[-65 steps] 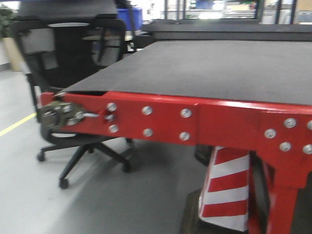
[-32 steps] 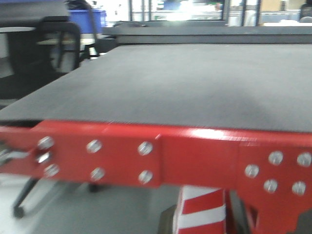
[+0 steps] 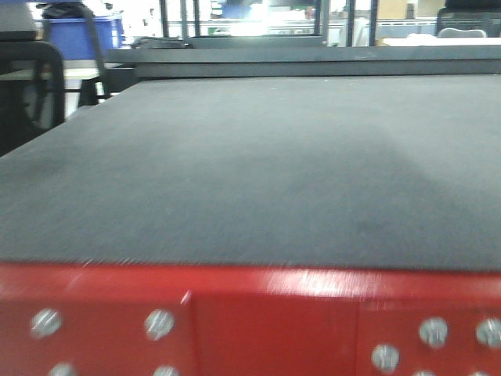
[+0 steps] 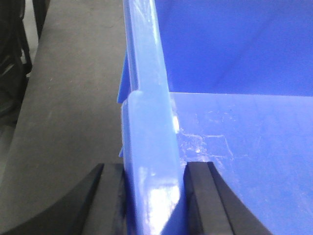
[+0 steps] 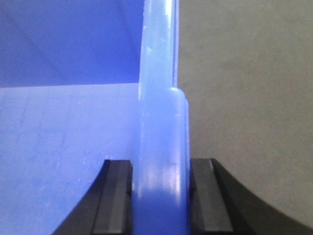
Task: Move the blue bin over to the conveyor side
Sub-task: 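Drive up to the red-framed conveyor holding the bin above the belt, then lower the blue bin with both grippers onto the dark conveyor belt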
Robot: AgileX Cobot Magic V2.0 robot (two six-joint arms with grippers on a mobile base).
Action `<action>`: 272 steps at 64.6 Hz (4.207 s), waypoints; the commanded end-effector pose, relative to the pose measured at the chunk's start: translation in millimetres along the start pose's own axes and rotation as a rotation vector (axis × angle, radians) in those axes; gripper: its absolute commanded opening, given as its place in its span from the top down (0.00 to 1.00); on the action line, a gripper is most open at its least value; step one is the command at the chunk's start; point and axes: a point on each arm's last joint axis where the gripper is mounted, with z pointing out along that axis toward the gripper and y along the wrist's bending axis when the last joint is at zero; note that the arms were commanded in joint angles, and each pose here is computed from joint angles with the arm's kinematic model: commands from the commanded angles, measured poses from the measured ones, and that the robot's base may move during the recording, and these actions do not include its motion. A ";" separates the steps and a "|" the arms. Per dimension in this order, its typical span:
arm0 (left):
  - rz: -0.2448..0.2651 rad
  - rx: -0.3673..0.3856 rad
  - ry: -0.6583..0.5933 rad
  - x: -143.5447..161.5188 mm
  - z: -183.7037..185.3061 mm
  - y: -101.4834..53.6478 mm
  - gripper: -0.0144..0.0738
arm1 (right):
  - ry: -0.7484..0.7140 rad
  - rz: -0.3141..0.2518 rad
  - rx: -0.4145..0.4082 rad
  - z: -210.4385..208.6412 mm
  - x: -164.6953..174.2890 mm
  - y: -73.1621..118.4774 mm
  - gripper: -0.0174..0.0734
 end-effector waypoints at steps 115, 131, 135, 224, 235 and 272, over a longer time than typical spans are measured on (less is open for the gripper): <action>0.039 -0.028 -0.149 -12.5 -9.9 0.7 0.86 | -0.132 -0.061 0.062 -12.2 -9.1 -7.7 0.90; 0.151 0.004 -0.107 -10.5 -4.7 -2.0 0.86 | -0.119 -0.165 0.070 -7.8 -10.1 -7.0 0.90; 0.148 0.005 -0.102 -11.6 -0.9 -1.5 0.86 | -0.106 -0.169 0.072 -2.5 -11.3 -6.2 0.90; 0.030 -0.065 0.225 59.9 173.7 46.8 0.86 | 0.338 -0.180 0.089 200.4 52.3 4.1 0.90; 0.032 -0.068 0.187 56.4 174.3 47.0 0.86 | 0.350 -0.173 0.084 206.3 59.9 3.6 0.90; 0.013 -0.069 0.229 68.1 186.2 50.5 0.86 | 0.306 -0.173 0.071 208.4 57.1 4.9 0.90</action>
